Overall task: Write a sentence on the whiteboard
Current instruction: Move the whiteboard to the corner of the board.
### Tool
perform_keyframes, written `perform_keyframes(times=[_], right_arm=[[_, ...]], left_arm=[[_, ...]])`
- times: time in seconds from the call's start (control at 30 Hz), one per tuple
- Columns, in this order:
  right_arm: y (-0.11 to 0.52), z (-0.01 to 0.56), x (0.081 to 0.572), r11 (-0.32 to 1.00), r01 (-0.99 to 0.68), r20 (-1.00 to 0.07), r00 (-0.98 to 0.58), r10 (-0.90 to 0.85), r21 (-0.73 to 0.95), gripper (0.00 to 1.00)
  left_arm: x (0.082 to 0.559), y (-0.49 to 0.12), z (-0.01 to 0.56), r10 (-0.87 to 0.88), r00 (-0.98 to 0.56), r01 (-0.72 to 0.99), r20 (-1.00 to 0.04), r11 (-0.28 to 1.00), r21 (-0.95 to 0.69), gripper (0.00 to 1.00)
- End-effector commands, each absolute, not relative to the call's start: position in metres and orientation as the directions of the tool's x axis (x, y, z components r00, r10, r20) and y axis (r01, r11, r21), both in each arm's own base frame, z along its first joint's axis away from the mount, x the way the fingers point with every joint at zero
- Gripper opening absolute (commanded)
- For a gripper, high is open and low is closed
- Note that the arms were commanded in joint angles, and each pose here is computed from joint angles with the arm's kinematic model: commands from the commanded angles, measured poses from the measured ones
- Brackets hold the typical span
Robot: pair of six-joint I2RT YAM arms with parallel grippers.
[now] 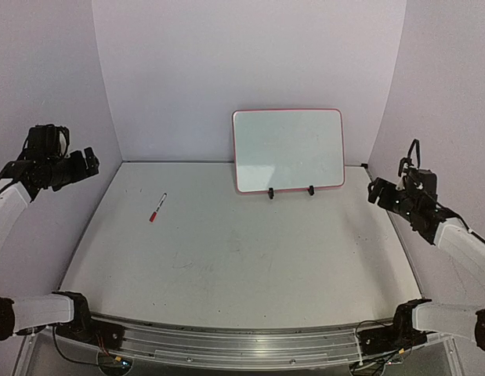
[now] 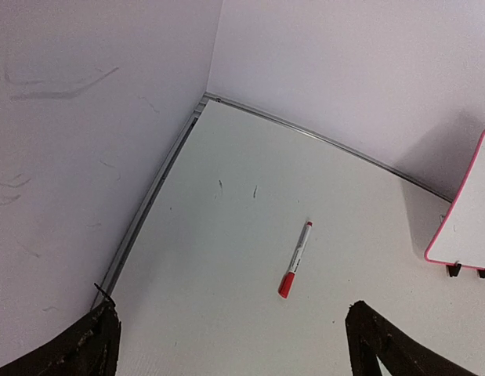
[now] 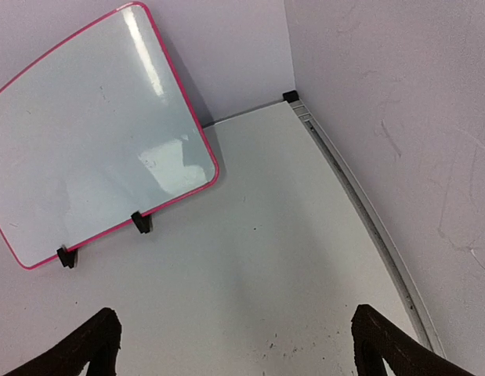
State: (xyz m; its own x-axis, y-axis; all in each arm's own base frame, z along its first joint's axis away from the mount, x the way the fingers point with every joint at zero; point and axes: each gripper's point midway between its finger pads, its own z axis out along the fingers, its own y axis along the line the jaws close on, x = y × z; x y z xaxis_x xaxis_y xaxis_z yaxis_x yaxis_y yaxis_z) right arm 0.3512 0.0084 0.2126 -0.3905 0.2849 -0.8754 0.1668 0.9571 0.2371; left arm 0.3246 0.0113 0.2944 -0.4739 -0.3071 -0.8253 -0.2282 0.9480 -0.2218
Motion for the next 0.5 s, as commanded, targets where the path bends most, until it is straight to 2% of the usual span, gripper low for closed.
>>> perform_keyframes(times=[0.0, 0.17, 0.3, 0.47], right_arm=[[0.05, 0.232, 0.364, 0.963, -0.032, -0.852, -0.476, 0.219, 0.266, 0.98], [0.11, 0.219, 0.374, 0.964, -0.145, -0.817, -0.567, 0.105, 0.225, 0.97], [0.149, 0.198, 0.39, 0.947, -0.185, -0.77, -0.631, 0.089, 0.262, 0.92], [0.192, 0.152, 0.414, 0.944, -0.233, -0.712, -0.702, 0.004, 0.234, 0.87]], left_arm=[[0.336, 0.011, 0.335, -0.217, -0.43, -0.167, -0.876, 0.973, -0.159, 1.0], [0.35, 0.01, 0.332, -0.186, -0.397, -0.148, -0.899, 0.979, -0.138, 0.99], [0.352, 0.011, 0.303, -0.163, -0.444, -0.148, -0.881, 0.983, -0.107, 0.99], [0.351, -0.013, 0.287, -0.184, -0.463, -0.035, -0.867, 0.981, -0.19, 0.99]])
